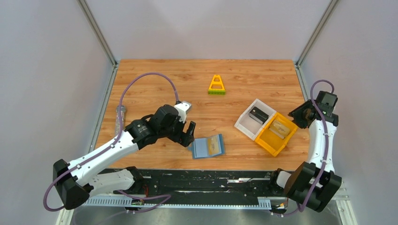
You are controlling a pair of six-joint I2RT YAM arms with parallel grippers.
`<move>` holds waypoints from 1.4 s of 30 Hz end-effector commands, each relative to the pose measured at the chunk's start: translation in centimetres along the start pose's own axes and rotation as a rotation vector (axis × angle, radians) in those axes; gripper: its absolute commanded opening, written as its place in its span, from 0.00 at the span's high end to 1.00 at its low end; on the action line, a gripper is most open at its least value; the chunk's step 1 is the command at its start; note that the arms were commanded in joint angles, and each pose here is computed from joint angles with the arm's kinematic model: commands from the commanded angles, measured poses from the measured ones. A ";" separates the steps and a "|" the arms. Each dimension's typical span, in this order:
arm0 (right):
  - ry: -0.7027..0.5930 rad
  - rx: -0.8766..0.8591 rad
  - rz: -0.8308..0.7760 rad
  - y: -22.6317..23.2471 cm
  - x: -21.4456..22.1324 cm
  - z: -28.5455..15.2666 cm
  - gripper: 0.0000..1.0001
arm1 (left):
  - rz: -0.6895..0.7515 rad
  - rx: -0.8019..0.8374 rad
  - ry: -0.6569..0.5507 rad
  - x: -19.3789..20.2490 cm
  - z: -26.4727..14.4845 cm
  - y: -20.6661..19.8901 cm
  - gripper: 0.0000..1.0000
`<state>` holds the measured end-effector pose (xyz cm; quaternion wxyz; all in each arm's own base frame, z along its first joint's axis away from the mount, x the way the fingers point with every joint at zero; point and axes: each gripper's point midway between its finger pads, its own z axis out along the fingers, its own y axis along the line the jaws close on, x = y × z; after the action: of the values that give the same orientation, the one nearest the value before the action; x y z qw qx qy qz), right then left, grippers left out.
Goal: Take the credit cards out of the card holder
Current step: Remove the credit card from the card holder.
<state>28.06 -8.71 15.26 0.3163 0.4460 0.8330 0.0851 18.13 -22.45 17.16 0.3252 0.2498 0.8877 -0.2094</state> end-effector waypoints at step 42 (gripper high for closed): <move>0.466 -0.541 -0.659 13.2 33.5 -3.5 0.71 | -0.374 0.294 -0.059 1.7 7.7 -4.4 0.22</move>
<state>19.76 24.68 7.23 0.2069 0.0203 0.9400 0.2705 16.79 -28.79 10.89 0.2371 0.1294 0.8814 -0.3875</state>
